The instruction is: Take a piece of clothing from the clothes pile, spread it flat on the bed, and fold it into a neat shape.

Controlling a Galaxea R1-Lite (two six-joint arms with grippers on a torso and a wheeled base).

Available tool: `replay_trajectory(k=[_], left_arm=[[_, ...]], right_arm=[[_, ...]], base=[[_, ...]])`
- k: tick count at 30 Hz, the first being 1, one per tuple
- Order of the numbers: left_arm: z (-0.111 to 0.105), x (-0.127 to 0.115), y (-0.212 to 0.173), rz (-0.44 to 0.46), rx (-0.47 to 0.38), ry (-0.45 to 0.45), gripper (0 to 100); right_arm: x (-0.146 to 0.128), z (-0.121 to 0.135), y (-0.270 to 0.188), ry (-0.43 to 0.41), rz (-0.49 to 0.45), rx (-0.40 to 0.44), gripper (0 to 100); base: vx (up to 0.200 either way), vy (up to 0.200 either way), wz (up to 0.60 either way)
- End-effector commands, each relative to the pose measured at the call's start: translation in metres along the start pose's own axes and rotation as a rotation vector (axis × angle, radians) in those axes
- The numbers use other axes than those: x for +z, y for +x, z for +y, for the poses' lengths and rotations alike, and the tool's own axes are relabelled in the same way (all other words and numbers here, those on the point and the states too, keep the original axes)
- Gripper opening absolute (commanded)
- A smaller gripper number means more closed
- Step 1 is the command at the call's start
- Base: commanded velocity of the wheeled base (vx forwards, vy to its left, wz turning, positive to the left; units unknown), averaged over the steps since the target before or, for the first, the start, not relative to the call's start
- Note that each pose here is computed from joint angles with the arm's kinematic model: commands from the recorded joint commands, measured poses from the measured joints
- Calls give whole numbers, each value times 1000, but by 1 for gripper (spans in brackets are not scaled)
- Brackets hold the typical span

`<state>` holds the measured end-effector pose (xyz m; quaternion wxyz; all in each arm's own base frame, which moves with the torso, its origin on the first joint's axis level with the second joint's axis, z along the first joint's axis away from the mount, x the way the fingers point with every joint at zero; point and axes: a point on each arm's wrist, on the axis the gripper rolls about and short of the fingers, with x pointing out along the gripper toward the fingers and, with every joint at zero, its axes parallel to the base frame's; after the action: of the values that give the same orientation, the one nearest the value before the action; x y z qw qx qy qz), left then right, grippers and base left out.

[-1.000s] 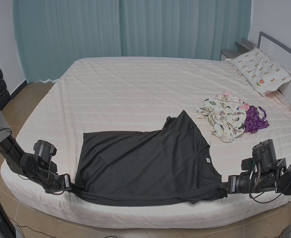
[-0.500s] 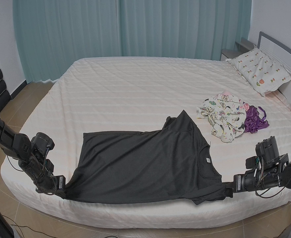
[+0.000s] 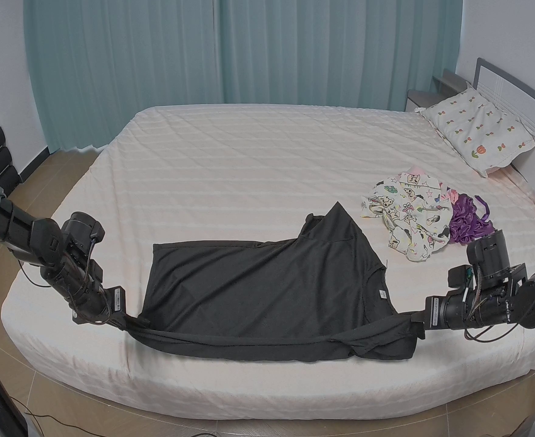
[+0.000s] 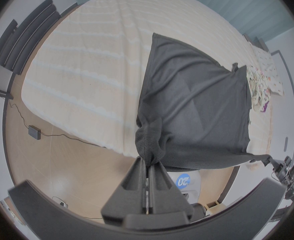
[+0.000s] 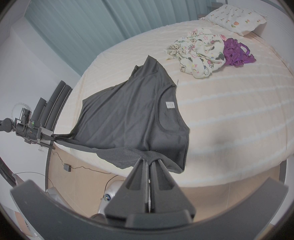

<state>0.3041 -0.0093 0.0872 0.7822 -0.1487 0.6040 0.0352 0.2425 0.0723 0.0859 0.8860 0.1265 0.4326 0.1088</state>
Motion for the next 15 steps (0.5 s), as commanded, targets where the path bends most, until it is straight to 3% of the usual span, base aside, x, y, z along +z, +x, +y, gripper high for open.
replay_trajectory(k=[1,15], left_arm=[[-5,25,17,-15,-1,-45,0],[-16,82,73,-49,10,-146,0]], right_arm=[[16,2,24,2,4,-2,0],[51,-5,84,23,-7,-25,0]], base=[[0,0,0],[0,0,0]])
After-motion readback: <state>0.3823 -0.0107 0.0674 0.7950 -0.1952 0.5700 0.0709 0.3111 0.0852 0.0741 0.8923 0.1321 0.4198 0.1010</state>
